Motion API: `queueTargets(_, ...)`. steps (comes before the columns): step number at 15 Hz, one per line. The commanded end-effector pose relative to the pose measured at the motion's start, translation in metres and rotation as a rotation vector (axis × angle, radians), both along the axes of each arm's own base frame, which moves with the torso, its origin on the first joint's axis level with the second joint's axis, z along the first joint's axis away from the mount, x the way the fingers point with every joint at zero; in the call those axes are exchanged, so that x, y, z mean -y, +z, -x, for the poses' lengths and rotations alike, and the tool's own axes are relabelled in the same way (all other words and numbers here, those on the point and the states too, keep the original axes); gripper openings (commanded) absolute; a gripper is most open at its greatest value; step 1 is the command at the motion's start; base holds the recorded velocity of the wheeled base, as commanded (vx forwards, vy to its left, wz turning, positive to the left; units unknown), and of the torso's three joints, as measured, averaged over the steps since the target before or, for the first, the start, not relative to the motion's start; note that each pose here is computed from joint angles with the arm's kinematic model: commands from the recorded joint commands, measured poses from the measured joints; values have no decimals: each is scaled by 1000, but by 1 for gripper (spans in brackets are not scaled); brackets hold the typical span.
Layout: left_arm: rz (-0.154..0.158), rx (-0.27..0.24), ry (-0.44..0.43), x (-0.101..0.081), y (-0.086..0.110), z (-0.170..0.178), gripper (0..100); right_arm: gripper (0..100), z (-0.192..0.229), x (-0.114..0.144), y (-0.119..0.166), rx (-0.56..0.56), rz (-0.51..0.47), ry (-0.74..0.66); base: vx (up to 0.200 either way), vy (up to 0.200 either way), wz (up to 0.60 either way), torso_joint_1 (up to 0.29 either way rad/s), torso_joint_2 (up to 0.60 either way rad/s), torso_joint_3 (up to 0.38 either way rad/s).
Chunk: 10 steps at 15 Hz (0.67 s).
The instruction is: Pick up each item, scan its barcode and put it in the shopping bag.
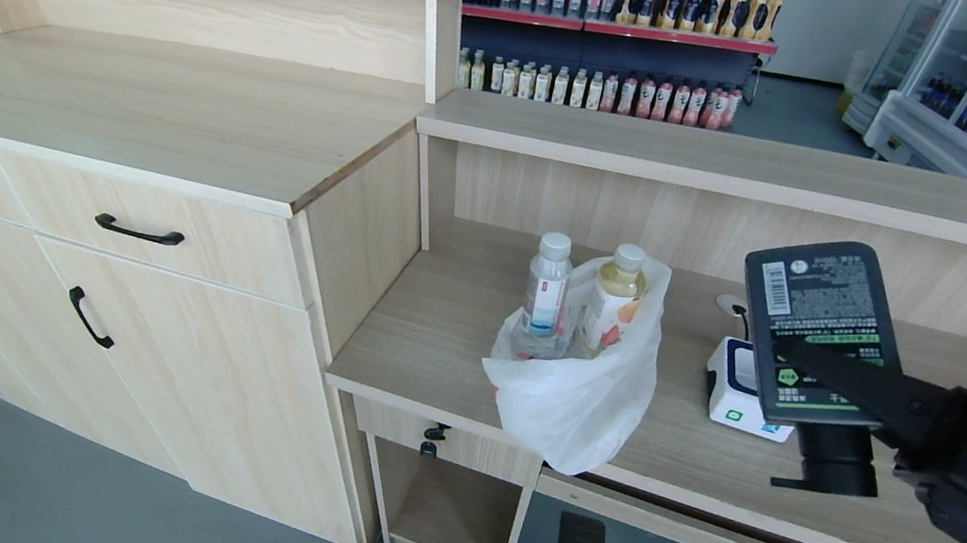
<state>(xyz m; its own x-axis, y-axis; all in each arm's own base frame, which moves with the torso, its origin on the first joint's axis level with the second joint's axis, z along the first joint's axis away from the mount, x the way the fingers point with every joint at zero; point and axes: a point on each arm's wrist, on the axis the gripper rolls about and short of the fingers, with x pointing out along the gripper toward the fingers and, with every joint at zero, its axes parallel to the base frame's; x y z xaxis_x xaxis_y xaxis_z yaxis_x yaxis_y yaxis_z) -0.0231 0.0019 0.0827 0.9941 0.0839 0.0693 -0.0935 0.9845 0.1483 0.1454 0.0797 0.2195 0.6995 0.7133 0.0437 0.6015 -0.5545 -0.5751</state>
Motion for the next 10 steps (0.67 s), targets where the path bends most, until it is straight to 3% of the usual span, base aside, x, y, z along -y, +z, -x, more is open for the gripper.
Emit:
queueTargets(1,0,1,0,0,0,0,100,0,14,-17,-4,1,30,132,0,0,0,0,0,0)
queueTargets(3,0,1,0,0,0,0,100,0,25,-35,-12,-39,57,252,0,0,0,0,0,0)
queueTargets(7,0,1,0,0,0,0,100,0,35,-51,-21,-109,112,310,0,0,0,0,0,0)
queueTargets(10,0,1,0,0,0,0,100,0,40,-57,-23,-175,77,351,0,0,0,0,0,0)
